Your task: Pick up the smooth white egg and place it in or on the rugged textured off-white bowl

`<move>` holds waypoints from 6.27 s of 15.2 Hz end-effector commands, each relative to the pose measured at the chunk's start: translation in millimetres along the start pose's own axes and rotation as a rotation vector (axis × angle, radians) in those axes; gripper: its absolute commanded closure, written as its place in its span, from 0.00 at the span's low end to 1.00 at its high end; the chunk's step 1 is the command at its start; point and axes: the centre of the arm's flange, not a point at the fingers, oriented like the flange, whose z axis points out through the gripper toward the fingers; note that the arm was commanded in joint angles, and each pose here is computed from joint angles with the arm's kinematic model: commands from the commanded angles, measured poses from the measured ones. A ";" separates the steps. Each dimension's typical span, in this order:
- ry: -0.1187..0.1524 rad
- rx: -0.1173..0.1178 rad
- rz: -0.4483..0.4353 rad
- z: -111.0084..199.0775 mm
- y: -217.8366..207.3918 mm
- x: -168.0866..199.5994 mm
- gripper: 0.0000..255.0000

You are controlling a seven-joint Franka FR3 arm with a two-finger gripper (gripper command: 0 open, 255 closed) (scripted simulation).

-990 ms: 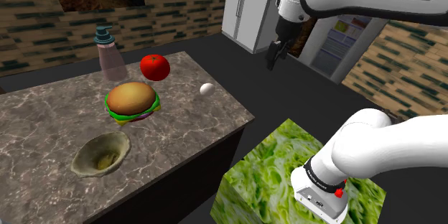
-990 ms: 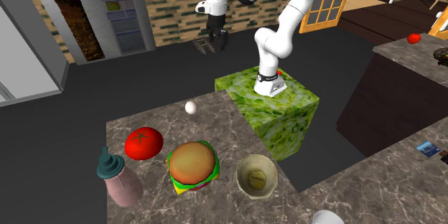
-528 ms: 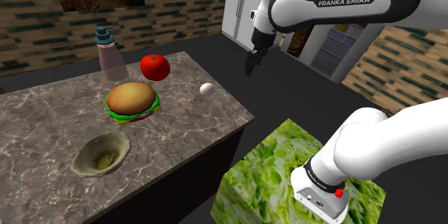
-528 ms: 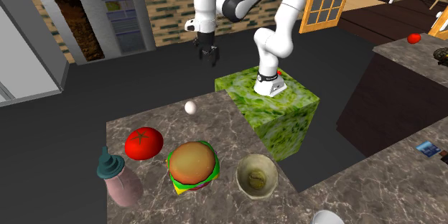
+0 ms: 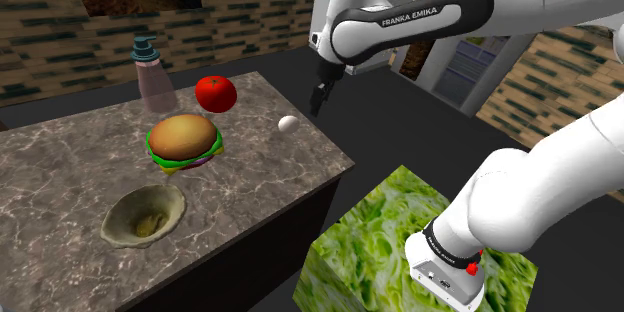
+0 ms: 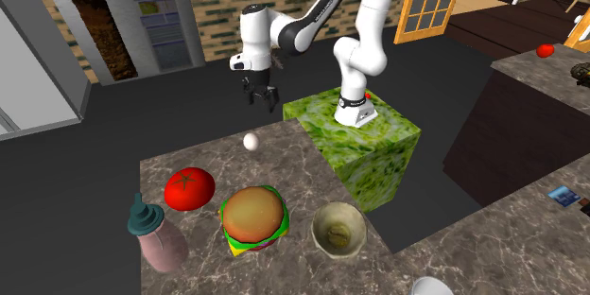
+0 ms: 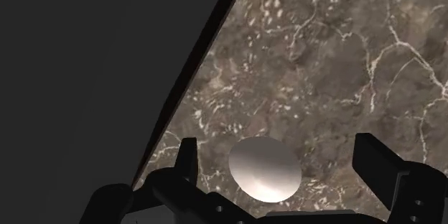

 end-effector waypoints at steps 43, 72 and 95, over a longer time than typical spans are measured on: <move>0.045 0.051 -0.175 45.4 -16.7 73.9 1.00; 0.045 0.051 -0.175 -64.1 -107.5 110.8 1.00; 0.045 0.051 -0.175 -51.2 -395.4 206.2 1.00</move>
